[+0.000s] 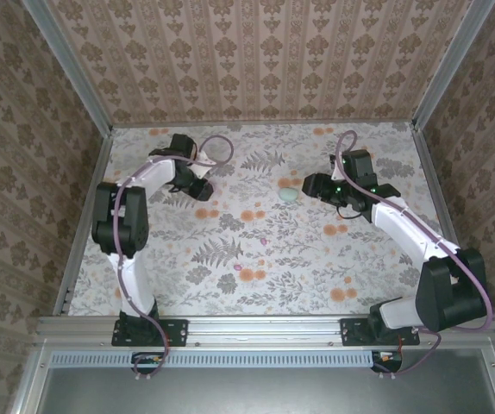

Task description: Insert wireless bluetooth earbuds into charging case

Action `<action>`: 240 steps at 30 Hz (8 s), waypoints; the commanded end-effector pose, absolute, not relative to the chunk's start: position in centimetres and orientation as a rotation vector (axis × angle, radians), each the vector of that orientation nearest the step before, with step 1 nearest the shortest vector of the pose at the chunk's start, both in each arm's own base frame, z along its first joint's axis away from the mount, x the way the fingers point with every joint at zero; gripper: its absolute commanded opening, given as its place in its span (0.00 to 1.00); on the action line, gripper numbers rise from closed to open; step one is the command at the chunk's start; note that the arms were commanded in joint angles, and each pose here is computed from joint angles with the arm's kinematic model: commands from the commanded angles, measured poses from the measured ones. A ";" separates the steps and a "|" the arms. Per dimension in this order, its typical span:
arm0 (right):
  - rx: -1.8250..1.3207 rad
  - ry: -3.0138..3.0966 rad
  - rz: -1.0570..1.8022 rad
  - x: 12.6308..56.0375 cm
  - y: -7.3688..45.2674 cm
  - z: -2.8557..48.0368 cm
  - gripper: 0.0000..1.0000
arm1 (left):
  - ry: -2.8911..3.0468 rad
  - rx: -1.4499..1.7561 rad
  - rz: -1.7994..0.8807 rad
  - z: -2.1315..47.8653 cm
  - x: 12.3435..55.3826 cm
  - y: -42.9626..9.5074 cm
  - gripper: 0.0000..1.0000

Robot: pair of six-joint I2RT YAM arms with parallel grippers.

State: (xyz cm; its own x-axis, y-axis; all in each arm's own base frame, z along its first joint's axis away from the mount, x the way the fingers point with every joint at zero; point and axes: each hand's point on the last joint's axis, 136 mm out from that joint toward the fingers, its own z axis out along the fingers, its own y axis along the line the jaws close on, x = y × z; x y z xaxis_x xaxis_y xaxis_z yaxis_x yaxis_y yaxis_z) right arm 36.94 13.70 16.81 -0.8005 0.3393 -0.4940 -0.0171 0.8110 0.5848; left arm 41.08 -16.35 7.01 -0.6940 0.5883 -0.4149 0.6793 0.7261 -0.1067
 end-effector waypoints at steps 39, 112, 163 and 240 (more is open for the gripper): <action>-0.114 2.421 1.497 33.2 26.0 21.8 0.59 | 1.650 1.671 -0.556 22.0 27.2 -31.7 0.26; 0.004 1.957 2.026 35.1 24.6 36.0 0.25 | 1.142 1.097 -0.947 32.2 28.2 -28.6 0.74; -0.044 1.985 2.240 34.8 28.0 34.6 0.22 | 0.986 1.071 -1.138 35.4 27.4 -30.9 0.49; -0.550 1.865 0.951 29.4 19.8 29.2 0.60 | 1.126 1.045 -1.160 29.2 25.8 -34.8 0.32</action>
